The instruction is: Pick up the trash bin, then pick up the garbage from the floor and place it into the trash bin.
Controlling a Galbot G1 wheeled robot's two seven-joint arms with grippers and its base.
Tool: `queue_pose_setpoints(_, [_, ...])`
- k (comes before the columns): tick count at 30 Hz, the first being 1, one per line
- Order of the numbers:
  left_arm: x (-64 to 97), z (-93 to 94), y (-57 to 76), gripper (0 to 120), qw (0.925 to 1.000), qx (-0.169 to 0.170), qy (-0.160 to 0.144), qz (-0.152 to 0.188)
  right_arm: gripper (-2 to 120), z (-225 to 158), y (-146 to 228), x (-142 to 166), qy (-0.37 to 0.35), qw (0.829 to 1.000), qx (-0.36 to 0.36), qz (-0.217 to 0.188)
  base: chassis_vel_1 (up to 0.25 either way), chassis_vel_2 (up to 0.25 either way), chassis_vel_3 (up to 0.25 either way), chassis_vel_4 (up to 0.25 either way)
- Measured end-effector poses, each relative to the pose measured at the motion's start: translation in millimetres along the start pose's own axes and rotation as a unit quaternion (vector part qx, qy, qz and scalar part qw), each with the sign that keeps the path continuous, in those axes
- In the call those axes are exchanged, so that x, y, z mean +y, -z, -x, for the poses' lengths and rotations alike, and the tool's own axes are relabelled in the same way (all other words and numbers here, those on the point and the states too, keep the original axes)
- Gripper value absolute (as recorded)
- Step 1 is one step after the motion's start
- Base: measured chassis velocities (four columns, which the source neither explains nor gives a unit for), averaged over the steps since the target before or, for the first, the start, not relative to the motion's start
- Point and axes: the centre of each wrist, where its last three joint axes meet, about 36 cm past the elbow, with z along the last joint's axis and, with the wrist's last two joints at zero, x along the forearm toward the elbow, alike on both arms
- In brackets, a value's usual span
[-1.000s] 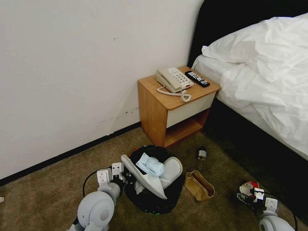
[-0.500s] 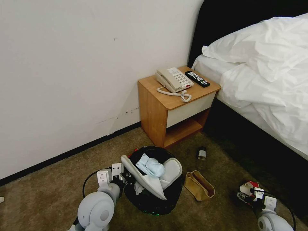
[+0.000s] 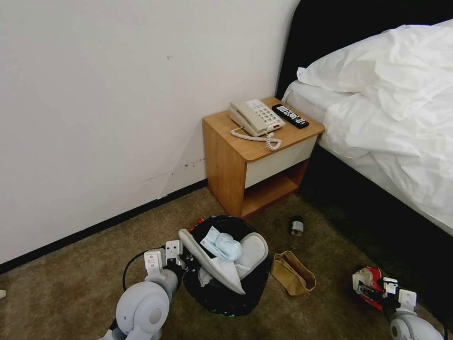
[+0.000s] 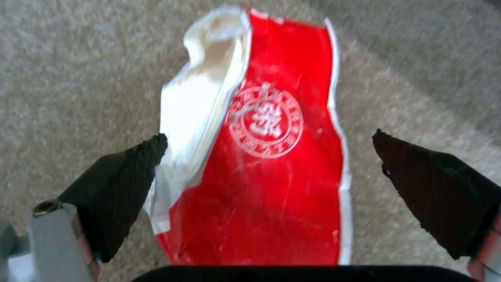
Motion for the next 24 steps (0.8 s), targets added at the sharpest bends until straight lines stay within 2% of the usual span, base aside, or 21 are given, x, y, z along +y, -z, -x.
queue_pose_setpoints(15, [4.3,0.1,0.7,0,1.0000,0.000,0.004,0.003,100,12,-21,19,0.001,1.000,0.017,0.013,0.000,0.000,0.000,0.000])
queue_pose_setpoints(24, [2.8,2.4,-0.7,0,1.0000,0.001,0.002,-0.001,100,13,-23,11,-0.009,1.000,0.016,0.011,0.000,0.000,0.000,0.000])
